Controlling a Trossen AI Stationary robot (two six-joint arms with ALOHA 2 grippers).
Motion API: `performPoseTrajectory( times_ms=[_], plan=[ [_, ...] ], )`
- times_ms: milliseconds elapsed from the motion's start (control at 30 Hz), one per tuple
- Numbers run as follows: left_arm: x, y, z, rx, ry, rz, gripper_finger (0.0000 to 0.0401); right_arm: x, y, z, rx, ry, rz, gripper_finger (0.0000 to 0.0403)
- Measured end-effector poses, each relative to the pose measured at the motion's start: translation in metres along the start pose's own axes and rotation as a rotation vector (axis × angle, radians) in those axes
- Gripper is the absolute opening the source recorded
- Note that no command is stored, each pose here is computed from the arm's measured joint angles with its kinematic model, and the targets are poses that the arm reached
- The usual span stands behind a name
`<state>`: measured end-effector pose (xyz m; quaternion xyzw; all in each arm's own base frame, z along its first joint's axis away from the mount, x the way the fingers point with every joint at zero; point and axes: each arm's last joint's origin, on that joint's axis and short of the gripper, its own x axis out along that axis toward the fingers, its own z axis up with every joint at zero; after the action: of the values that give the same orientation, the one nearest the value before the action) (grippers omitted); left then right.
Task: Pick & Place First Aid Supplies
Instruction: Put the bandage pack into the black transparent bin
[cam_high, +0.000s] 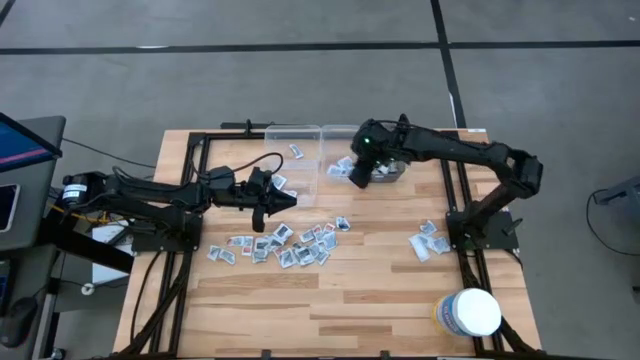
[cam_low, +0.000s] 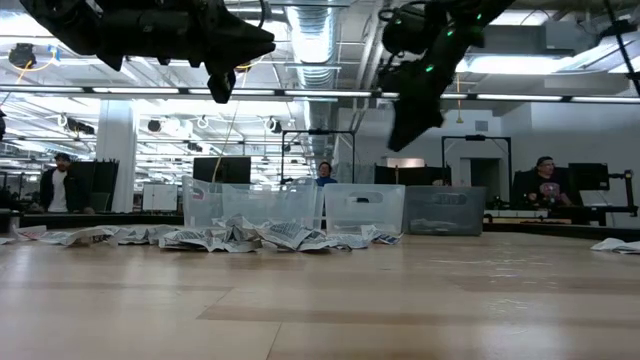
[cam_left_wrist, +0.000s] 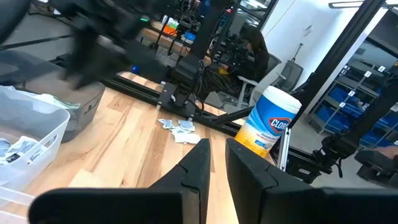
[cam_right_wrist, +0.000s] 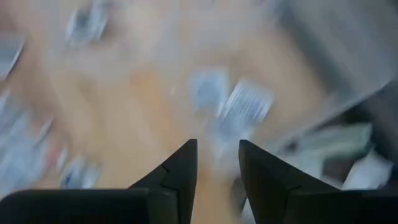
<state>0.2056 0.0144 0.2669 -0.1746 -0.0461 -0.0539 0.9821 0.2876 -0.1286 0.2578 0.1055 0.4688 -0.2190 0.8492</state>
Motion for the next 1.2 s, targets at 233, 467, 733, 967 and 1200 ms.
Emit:
performPoseTrajectory(
  times_ms=[233,467,733,967,1200],
  plan=[
    [0.002,0.002,-0.001,0.002,0.001,0.021,0.0051,-0.019,0.033,-0.036,-0.067,0.321,0.091,0.0114],
    [0.006,0.005,-0.008,-0.008,0.033,0.034,0.0051,-0.017,0.07,-0.064,-0.114,0.601,0.1,0.0114],
    [0.007,0.005,-0.009,-0.012,0.037,0.035,0.0051,-0.004,0.089,-0.106,-0.057,0.81,0.123,0.0114],
    [0.007,0.005,-0.009,-0.008,0.037,0.035,0.0051,0.0,0.098,-0.134,-0.017,0.89,0.042,0.0114],
    [0.007,0.005,-0.009,-0.006,0.037,0.035,0.0051,0.001,0.104,-0.163,0.004,0.95,0.036,0.0114]
  ],
)
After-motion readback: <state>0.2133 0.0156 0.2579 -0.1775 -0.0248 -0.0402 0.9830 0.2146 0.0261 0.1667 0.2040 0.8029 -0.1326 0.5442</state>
